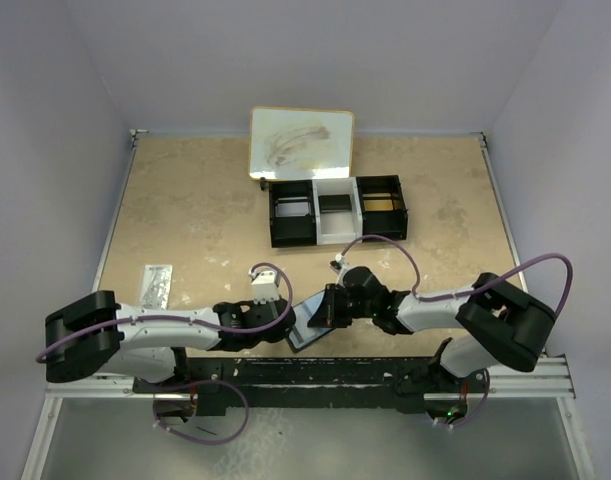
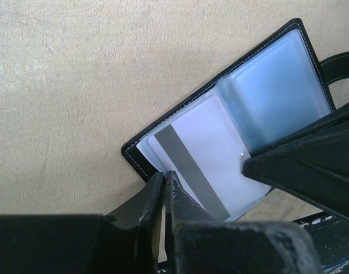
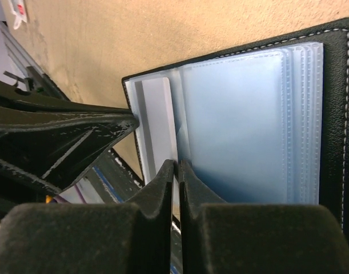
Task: Take the credit cards out of the card holder
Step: Remove the credit card from the card holder.
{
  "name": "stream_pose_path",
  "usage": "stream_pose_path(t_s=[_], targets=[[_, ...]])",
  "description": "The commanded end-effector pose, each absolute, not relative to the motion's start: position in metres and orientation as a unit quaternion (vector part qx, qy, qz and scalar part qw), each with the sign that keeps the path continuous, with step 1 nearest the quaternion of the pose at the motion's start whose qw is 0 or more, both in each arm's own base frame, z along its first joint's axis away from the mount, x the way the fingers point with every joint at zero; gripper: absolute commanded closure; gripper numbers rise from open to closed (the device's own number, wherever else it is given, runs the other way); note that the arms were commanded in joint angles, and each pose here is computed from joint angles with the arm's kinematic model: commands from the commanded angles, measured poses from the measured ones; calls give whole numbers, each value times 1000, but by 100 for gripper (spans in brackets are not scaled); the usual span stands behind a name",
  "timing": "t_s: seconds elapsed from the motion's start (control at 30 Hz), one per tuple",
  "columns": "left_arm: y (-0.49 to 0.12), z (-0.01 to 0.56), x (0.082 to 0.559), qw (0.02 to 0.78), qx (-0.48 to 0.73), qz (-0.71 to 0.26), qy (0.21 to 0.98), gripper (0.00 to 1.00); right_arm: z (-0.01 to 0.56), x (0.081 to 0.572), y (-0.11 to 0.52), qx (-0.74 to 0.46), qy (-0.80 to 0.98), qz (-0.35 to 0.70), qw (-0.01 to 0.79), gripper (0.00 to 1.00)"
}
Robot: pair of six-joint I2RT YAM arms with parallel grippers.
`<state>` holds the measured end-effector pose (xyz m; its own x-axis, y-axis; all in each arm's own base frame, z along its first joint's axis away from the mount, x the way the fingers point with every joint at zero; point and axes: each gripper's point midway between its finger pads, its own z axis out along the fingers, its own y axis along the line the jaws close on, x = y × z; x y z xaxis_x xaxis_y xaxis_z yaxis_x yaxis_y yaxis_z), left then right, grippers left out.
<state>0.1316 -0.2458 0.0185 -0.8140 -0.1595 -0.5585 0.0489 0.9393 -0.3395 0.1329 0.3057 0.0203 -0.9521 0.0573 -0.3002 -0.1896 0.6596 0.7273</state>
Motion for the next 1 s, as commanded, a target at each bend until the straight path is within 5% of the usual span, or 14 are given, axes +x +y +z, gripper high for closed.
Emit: stream_pose_path(t_s=[0.0, 0.57, 0.97], targets=[[-239, 8, 129, 300, -20, -149, 942, 99, 39, 140, 309, -33, 880, 443, 167, 98], [-238, 11, 134, 314, -25, -146, 938, 98, 21, 146, 286, -11, 896, 412, 165, 100], [-295, 79, 160, 369, -104, -296, 875, 84, 7, 142, 282, 3, 901, 405, 153, 100]])
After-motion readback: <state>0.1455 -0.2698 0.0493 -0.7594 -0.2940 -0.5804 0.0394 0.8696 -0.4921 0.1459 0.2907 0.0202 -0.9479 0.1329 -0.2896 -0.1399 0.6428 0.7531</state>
